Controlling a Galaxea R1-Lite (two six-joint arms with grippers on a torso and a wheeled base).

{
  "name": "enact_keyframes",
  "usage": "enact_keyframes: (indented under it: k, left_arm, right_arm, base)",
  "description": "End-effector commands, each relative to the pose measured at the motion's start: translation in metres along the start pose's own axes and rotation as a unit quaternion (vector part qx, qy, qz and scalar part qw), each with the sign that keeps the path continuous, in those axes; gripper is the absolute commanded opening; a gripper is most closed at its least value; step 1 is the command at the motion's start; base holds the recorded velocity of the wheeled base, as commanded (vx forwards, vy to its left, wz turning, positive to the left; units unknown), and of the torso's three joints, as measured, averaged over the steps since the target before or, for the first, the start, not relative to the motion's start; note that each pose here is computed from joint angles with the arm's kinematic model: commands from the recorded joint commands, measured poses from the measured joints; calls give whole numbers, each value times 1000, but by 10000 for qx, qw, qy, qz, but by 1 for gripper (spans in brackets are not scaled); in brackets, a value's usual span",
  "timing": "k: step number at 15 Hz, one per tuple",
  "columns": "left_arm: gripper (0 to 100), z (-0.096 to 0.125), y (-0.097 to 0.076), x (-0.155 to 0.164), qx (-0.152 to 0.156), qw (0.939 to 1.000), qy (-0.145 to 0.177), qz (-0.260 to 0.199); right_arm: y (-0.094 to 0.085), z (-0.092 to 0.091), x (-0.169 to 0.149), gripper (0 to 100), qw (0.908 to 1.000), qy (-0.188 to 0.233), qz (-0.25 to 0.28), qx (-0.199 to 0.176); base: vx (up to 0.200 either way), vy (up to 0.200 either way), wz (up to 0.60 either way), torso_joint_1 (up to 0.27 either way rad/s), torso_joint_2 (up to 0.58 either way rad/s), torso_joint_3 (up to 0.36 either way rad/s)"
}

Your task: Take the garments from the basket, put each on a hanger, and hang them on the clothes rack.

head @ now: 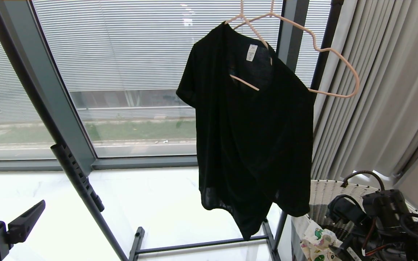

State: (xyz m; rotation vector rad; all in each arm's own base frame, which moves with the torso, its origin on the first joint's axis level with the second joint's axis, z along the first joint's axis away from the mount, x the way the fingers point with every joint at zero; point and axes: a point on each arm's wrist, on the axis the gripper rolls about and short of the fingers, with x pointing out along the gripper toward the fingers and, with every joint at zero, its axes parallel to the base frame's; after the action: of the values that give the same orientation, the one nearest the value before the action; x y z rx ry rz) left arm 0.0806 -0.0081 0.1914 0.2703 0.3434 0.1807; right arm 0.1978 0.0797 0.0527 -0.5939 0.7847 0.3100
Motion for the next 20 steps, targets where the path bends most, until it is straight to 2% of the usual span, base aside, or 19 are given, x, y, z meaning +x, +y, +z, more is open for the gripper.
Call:
enact_keyframes:
  k: [1,6,8,14,15,20]
  left_arm:
    - [100,0,0,0,0,10000,1,2]
    - [100,0,0,-1,-10,10000,-19,5]
    - [100,0,0,-1,-10,10000,-19,5]
    - [100,1,1,-1,-19,10000,-31,14]
    - [100,1,1,-1,-19,10000,-40,8]
    - [100,1,2,-5,-50,9999,-123,22]
  right_arm:
    - [1,-4,11,100,9998,211,34,-6]
    - [-9,2,31,100,9995,30,-219,224]
    - [-9,-1,36,100,9995,139,-211,209]
    - [-4,-4,55,100,9994,78,-277,173]
    - [-4,-4,55,0,9992,128,-339,145]
    - [2,-15,51,0,9989,341,-321,-28]
  base:
    - [0,0,0,0,0,0]
    - [0,0,0,0,0,0]
    - [0,0,0,0,0,0]
    - [0,0,0,0,0,0]
    - [0,0,0,0,0,0]
    - [0,0,0,0,0,0]
